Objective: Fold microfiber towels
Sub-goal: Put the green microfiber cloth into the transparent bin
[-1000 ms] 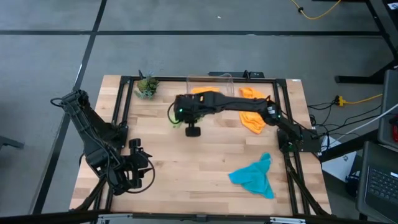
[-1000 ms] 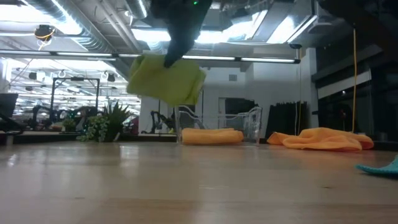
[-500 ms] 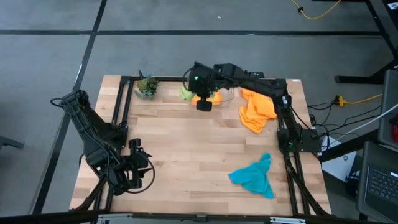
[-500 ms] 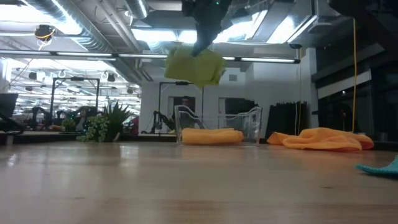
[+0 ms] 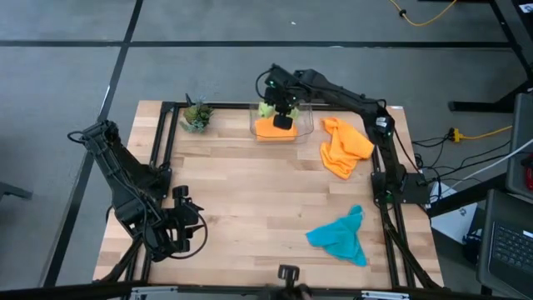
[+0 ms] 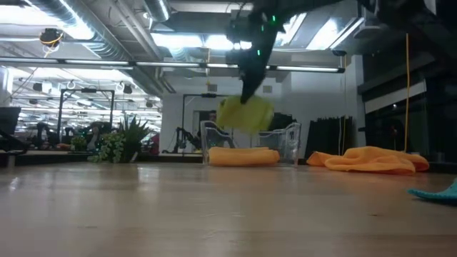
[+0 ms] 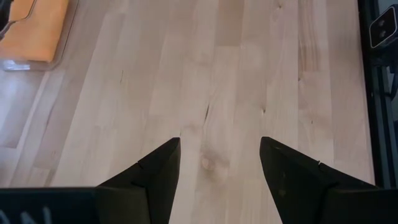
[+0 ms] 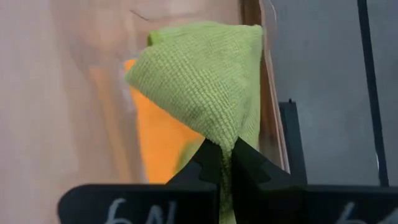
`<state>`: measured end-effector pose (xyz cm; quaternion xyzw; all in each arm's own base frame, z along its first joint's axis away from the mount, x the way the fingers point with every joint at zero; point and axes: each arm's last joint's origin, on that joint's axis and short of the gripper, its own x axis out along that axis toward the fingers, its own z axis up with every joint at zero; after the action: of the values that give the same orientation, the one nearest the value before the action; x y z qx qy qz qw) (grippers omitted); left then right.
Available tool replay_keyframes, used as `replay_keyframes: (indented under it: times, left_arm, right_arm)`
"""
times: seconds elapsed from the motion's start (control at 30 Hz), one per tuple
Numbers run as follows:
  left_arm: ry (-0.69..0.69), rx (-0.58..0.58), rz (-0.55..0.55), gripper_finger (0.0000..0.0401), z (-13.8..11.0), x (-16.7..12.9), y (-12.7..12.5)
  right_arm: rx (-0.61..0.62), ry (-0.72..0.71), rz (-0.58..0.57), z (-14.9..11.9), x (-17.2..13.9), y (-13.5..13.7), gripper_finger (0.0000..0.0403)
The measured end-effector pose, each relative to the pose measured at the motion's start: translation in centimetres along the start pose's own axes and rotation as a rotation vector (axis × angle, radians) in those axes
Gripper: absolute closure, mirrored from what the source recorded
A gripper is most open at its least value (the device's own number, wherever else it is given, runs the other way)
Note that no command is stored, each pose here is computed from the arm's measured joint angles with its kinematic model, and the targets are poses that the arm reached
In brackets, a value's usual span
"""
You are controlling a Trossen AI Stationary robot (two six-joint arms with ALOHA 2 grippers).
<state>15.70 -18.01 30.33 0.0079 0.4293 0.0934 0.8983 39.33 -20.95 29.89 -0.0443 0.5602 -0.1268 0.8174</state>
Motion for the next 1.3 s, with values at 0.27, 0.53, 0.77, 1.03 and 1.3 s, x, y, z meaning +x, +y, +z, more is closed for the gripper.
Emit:
replay_keyframes:
  times: [0.27, 0.53, 0.77, 1.03, 1.3]
  left_arm:
    - [0.000, -0.001, 0.001, 0.0188, 0.0, 0.0, 0.0]
    - [0.000, -0.001, 0.001, 0.0188, 0.0, 0.0, 0.0]
    - [0.000, -0.001, 0.001, 0.0188, 0.0, 0.0, 0.0]
    - [0.000, -0.010, 0.000, 0.0188, 0.0, 0.0, 0.0]
    - [0.000, -0.009, 0.000, 0.0188, 0.0, 0.0, 0.0]
  right_arm:
    - [-0.013, -0.039, -0.022, -1.6, 4.3, -1.7, 0.0391]
    - [-0.075, -0.020, -0.095, -2.2, 5.3, -2.6, 0.0391]
    - [-0.123, 0.003, -0.202, -1.7, 4.3, -3.3, 0.0391]
    - [-0.099, -0.016, -0.144, -1.8, 4.5, -2.8, 0.0391]
    - [-0.049, 0.017, -0.143, -2.3, 5.9, -1.6, 0.0366]
